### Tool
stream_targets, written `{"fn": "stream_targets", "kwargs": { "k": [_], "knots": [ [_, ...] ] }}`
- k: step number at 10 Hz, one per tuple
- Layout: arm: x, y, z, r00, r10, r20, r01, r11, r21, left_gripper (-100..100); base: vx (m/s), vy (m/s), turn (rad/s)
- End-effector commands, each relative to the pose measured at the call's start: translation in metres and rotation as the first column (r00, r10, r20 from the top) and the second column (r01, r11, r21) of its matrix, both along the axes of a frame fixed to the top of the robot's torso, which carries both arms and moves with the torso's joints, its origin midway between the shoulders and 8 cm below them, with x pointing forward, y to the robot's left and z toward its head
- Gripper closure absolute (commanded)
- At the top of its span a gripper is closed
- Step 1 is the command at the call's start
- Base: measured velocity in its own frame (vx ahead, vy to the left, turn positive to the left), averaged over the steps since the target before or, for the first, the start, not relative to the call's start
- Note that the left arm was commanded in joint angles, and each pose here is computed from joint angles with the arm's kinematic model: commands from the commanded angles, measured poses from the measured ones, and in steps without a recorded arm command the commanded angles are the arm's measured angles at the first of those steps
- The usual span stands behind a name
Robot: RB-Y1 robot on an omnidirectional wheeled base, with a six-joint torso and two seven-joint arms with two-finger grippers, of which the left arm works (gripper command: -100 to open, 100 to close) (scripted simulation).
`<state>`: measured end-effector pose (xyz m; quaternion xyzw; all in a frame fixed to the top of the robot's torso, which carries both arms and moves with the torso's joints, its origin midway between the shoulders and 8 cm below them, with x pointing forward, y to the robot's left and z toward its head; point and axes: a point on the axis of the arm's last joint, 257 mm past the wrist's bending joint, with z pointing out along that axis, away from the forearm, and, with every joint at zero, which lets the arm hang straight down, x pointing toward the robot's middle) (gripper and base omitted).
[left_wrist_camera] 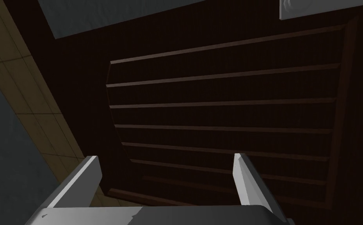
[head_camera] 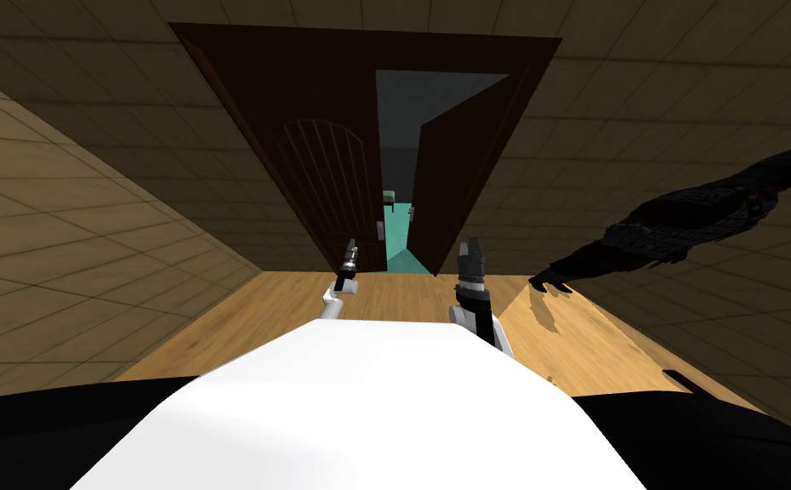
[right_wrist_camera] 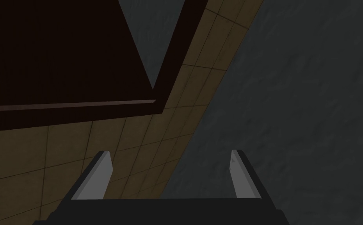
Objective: Push the door open
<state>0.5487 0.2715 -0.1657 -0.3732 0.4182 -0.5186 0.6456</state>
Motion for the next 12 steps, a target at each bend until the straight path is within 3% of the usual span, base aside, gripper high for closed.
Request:
{"fn": "stream_targets", "kwargs": {
  "k": [1,6,12],
  "knots": [
    [0.008,0.0,-0.011,0.9996,-0.001,-0.028,0.001,0.9999,-0.011,-100,0.091,-0.003,0.001],
    [0.027,-0.005,-0.036,0.9955,-0.007,-0.095,0.003,0.9992,-0.039,-100,0.083,0.001,0.002],
    [0.048,-0.02,-0.069,0.9825,-0.024,-0.185,0.009,0.9966,-0.082,-100,0.098,-0.001,0.002]
  ]
}}
